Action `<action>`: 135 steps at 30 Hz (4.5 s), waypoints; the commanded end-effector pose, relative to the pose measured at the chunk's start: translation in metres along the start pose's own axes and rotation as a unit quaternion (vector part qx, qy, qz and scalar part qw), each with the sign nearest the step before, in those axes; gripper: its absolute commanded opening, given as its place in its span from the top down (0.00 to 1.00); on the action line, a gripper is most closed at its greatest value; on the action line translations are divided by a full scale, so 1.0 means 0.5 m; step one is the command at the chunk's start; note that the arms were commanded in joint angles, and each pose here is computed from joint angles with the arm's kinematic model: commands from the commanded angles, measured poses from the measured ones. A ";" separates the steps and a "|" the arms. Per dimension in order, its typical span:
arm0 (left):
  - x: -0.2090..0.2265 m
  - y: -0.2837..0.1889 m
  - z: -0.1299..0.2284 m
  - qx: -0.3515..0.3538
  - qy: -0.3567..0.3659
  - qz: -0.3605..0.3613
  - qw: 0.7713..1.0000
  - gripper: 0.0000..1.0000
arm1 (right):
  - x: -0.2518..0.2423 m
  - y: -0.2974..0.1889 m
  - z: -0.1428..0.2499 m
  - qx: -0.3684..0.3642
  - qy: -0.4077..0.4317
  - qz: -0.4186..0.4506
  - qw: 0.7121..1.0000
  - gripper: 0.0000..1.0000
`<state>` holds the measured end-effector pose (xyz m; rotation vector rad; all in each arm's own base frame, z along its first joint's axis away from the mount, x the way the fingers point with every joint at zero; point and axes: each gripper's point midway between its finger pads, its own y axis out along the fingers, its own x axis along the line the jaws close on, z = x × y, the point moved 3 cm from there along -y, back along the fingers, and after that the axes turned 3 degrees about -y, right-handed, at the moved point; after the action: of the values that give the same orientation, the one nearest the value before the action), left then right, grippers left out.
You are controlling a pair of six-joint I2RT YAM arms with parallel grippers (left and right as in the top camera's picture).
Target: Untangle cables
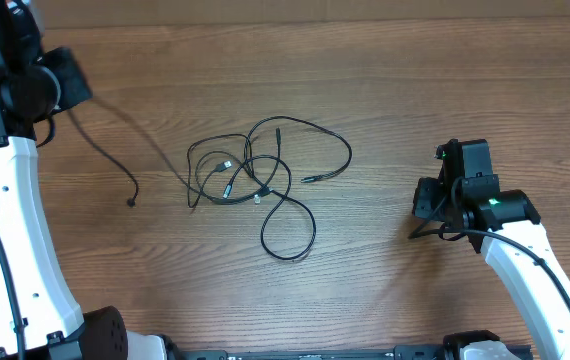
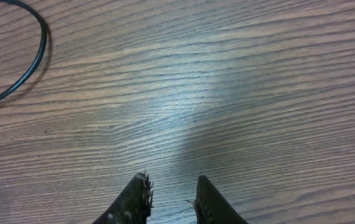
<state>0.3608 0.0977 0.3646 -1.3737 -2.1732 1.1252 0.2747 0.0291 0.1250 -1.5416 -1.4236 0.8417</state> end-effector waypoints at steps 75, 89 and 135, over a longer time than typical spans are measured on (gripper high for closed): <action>-0.190 0.184 0.274 0.285 0.233 0.085 0.926 0.03 | 0.056 -0.002 0.011 0.022 0.012 -0.102 0.994 0.25; -0.107 0.274 0.423 0.378 0.174 -0.013 0.909 0.07 | 0.053 -0.001 0.011 0.021 0.012 -0.097 0.995 0.25; -0.629 0.018 0.430 0.181 0.330 0.584 0.720 0.96 | 0.053 -0.001 0.013 0.024 0.012 -0.096 0.995 0.28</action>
<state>0.3921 -0.2404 0.2401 -2.3613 -0.5353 1.1123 0.2718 0.0576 0.1269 -1.3440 -1.5019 0.7306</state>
